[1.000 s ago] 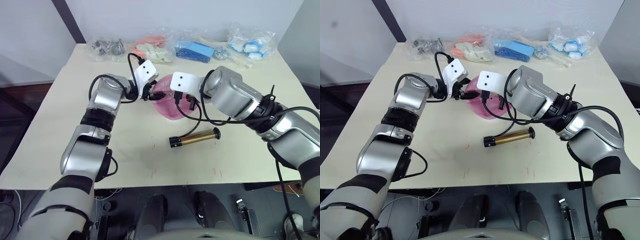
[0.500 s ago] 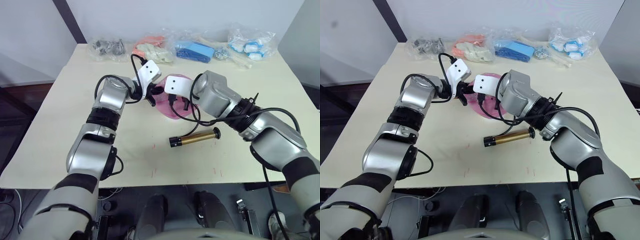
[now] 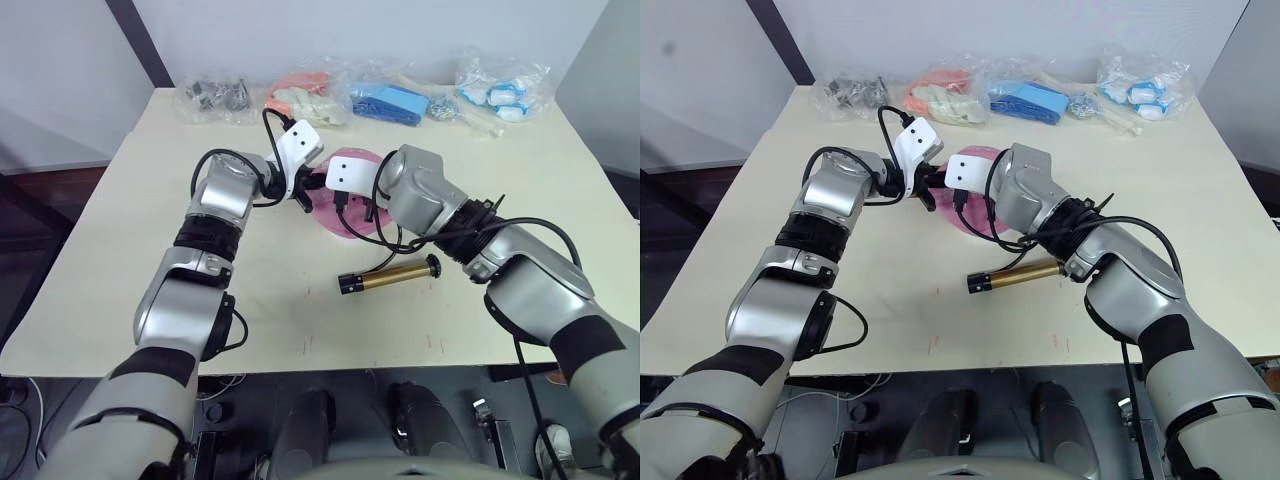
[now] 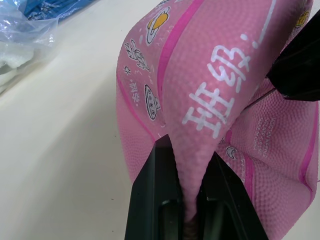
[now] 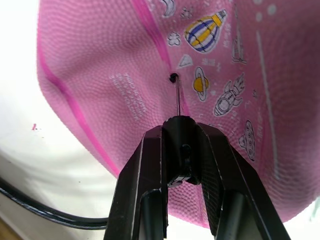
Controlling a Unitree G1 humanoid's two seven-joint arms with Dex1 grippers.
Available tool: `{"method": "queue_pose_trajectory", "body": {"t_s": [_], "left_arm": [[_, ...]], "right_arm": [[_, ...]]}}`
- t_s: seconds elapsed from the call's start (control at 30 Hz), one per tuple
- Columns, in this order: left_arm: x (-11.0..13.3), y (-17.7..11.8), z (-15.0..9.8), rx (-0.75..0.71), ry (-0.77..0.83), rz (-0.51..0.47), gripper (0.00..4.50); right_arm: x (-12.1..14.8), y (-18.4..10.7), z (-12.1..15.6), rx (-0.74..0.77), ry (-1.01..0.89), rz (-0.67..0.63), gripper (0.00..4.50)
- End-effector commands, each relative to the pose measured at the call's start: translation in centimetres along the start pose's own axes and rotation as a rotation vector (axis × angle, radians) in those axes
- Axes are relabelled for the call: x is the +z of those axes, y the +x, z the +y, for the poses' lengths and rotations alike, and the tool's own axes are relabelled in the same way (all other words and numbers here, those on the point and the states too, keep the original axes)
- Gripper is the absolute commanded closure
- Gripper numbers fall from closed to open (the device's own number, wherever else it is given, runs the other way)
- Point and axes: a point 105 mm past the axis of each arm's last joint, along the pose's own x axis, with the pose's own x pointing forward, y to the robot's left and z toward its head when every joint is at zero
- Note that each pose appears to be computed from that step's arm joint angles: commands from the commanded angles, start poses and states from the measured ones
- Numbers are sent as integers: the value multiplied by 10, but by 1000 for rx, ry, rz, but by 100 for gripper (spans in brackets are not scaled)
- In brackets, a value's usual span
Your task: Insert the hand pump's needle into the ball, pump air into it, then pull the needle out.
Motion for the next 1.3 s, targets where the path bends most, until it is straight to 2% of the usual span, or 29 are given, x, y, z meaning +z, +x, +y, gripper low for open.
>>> {"method": "queue_pose_trajectory", "body": {"t_s": [0.03, 0.23, 1.3], "left_arm": [[8, -1, -2, -5, -5, -29, 445], [7, -2, -4, -7, -26, -26, 445], [3, -3, -10, -4, -61, -28, 445]], "right_arm": [[2, 1, 0, -3, 1, -11, 417], [5, 6, 3, 6, -7, -7, 417], [-19, 16, 12, 43, -30, 85, 417]]}}
